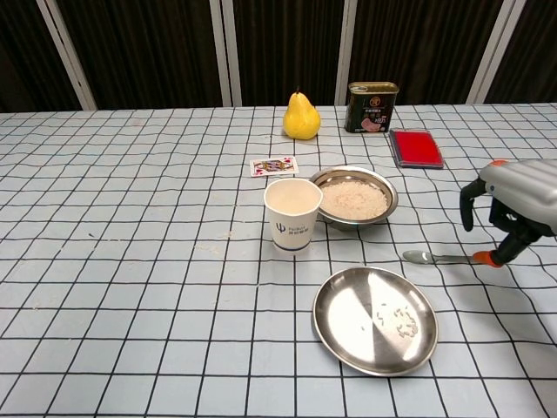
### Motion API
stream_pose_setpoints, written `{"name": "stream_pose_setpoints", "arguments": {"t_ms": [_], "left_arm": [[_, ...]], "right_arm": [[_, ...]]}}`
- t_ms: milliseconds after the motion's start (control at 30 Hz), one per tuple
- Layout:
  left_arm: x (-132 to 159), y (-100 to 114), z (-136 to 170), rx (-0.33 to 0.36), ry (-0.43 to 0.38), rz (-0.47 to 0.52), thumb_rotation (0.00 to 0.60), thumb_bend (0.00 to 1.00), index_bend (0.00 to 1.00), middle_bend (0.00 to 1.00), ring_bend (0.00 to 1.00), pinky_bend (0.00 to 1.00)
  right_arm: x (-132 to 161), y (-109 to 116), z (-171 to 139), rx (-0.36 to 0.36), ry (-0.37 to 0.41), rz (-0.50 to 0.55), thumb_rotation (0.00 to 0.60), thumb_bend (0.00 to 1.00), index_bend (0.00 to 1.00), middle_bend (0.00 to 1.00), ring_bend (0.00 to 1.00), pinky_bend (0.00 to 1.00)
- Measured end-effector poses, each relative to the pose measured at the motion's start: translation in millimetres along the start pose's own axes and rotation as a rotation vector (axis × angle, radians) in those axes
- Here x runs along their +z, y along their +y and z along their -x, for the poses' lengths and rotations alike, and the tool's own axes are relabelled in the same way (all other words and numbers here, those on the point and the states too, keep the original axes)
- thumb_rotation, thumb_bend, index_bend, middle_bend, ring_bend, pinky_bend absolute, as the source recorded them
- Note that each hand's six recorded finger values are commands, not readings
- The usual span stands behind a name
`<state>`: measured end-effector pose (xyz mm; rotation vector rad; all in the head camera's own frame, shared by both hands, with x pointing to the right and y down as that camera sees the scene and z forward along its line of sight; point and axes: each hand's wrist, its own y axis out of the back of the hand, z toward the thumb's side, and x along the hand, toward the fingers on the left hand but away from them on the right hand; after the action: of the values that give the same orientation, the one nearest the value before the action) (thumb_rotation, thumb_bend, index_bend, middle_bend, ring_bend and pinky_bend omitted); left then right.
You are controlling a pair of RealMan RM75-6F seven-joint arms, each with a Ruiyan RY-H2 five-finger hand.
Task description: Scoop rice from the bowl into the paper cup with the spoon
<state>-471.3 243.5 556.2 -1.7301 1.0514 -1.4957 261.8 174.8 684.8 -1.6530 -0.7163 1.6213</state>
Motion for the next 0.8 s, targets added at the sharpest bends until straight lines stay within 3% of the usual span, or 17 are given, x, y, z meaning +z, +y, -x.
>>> {"name": "stream_pose_setpoints", "arguments": {"t_ms": [333, 800], "left_arm": [[0.0, -1.4, -0.7, -0.004, 0.009, -0.005, 0.6, 0.02, 0.0, 0.0, 0.0, 0.0], [0.0, -1.9, -1.0, -0.007, 0.016, -0.006, 0.6, 0.02, 0.0, 0.0, 0.0, 0.0]], "right_arm": [[-9.9, -18.2, 11.6, 0.031, -0.034, 0.013, 0.6, 0.39, 0.53, 0.96, 1.0, 0.98], [-16.3, -27.9, 15.5, 0.048, -0.053, 0.01, 0.6, 0.4, 0.53, 0.96, 1.0, 0.98]]}}
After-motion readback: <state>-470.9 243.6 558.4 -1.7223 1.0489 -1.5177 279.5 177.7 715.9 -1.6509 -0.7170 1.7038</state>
